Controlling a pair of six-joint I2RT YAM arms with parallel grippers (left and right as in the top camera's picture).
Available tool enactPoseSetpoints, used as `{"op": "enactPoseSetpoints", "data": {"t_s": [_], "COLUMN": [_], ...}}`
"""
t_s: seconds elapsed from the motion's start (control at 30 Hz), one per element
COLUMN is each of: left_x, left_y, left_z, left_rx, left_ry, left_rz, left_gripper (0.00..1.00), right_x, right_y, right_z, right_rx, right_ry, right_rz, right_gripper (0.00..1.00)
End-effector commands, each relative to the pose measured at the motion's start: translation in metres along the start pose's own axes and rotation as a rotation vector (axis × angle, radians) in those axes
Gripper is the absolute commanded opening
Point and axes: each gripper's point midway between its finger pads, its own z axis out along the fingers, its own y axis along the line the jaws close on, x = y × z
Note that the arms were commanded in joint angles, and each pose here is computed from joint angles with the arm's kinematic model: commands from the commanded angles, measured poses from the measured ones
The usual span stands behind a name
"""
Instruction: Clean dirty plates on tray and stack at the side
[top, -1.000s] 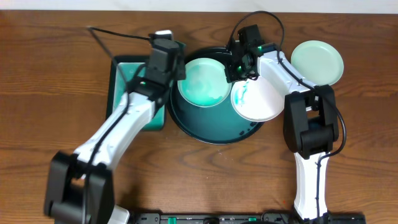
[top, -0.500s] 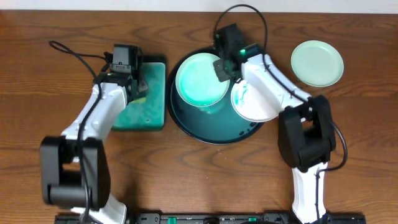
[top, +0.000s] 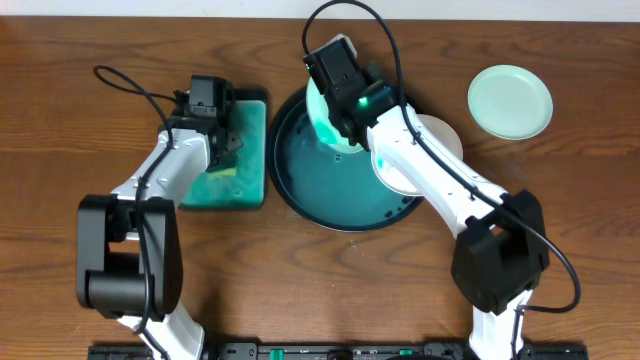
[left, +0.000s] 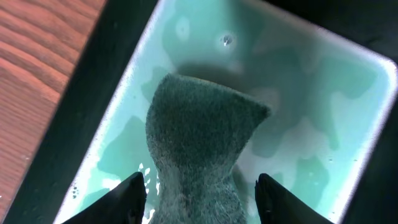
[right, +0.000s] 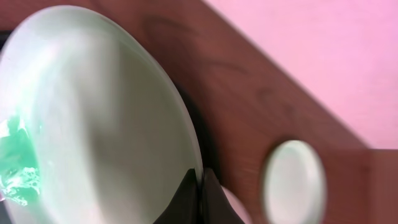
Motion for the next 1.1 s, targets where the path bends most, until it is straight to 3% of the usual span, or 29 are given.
{"op": "enactPoseSetpoints", "data": {"t_s": [0.0,0.1,0.4,0.53,0.77,1.07], "left_x": [-0.023,-0.032,-0.038,-0.038,-0.038,-0.040], "left_y": [-0.001,-0.002,0.003,0.003,0.010,0.049], "left_z": [-0.031,-0.047,-0.058,-0.058,-0.056,-0.051], "left_rx": [0.034,0.054,0.058,0.054,0.036,-0.027], "left_ry": [-0.082,-0.122,-0.143,-0.142,-0.137,-0.101], "left_rz": [-0.027,-0.036,-0.042,-0.007,-0.006,-0.075], "left_gripper": [0.59,0.64,0.68,0.76,0.79,0.79], "right_x": [-0.011,-0.013,-0.030,-0.040,-0.055,-0.056], "right_y": [-0.031,-0.035,-0.033,-0.031,-0.028,-0.027], "right_z": [-0.027,-0.035,-0.062,-0.075,-0.091,-0.091], "right_rx": [0.160,0.218,0.357,0.414,0.465,0.462], "right_ry": [-0.028,-0.025,-0.040,-0.053,-0.086,-0.094], "right_rz": [-0.085,-0.159,-0.376,-0.454,-0.498,-0.492], "right_gripper": [0.01,0.01,0.01,0.01,0.01,0.01]}}
